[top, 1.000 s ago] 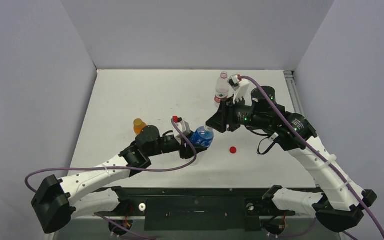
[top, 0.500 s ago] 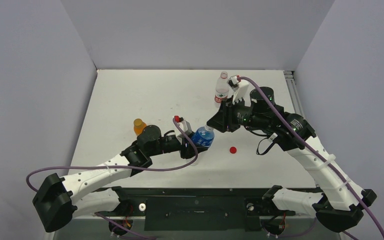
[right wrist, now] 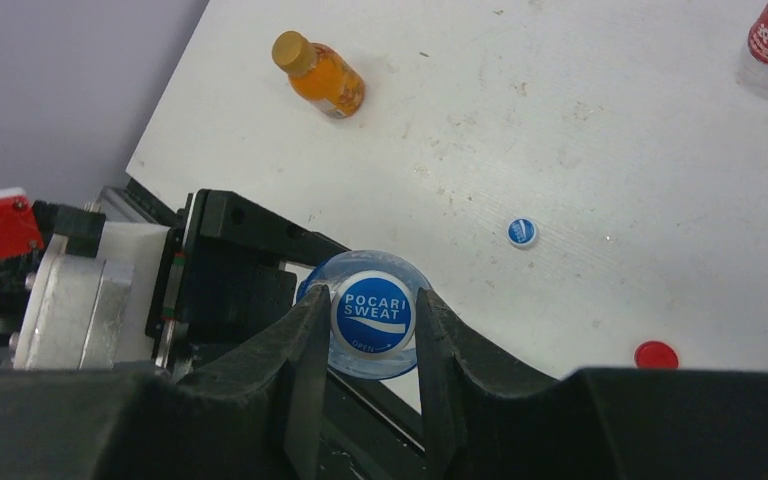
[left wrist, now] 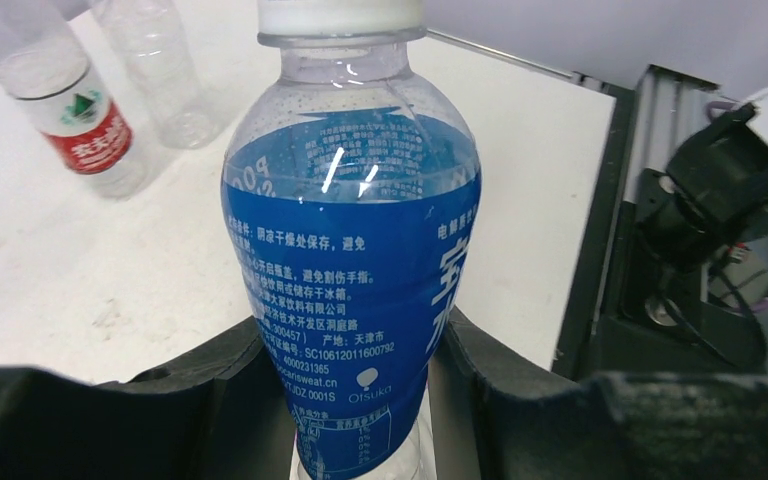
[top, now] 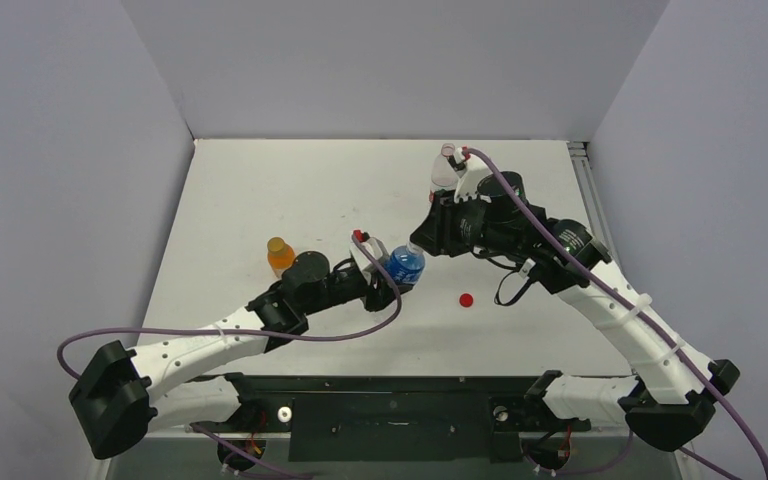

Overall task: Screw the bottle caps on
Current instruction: Screw the bottle cap onto the plastic bottle.

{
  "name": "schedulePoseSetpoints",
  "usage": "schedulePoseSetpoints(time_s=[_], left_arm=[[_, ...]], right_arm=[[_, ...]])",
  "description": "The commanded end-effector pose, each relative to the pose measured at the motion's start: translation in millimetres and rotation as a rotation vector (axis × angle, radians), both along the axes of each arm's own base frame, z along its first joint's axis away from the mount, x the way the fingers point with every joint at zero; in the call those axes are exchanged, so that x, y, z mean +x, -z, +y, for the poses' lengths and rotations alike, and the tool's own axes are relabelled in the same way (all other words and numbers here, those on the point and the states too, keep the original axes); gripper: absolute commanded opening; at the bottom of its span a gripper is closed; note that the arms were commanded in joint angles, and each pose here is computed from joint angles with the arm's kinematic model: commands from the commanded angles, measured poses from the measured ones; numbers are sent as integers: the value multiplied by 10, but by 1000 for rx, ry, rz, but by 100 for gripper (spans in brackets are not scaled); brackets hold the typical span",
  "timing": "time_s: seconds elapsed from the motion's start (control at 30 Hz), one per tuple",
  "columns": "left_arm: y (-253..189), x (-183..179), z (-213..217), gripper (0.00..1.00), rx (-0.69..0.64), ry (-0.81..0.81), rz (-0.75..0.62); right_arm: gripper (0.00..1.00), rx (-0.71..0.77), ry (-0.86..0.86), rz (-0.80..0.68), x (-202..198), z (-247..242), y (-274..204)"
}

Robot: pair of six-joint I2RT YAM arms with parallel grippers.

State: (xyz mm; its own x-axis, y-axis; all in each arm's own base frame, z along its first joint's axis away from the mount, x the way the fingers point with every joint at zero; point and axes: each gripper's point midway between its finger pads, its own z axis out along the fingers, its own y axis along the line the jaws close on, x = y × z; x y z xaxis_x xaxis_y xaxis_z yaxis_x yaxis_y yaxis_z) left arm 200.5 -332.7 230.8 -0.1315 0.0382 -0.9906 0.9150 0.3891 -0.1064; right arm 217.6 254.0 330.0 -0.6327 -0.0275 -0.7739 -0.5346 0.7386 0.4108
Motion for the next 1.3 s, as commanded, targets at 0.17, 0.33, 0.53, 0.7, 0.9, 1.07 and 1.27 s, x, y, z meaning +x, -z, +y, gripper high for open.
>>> schedulePoseSetpoints(time_s=[0.17, 0.33, 0.53, 0.7, 0.9, 1.07, 1.27], left_arm=[[-795, 606, 205, 0, -137, -398, -280], [-848, 773, 216, 0, -122, -546, -352], [-871, 898, 130, 0, -109, -631, -409], [-831, 984, 117, 0, -98, -698, -417], [-739, 1042, 86, 0, -90, -725, -408], [-631, 1051, 84, 0, -71, -726, -396], [-455, 1047, 97, 0, -44, -722, -369]], right_arm=[[11, -10, 239, 195, 111, -33, 225], [11, -59, 355, 240, 242, -72, 360], [11, -121, 472, 243, 376, -153, 468], [10, -148, 543, 248, 456, -162, 514], [12, -129, 584, 252, 560, -92, 487], [19, -122, 604, 232, 609, -104, 369], [39, -84, 622, 195, 606, -171, 151]])
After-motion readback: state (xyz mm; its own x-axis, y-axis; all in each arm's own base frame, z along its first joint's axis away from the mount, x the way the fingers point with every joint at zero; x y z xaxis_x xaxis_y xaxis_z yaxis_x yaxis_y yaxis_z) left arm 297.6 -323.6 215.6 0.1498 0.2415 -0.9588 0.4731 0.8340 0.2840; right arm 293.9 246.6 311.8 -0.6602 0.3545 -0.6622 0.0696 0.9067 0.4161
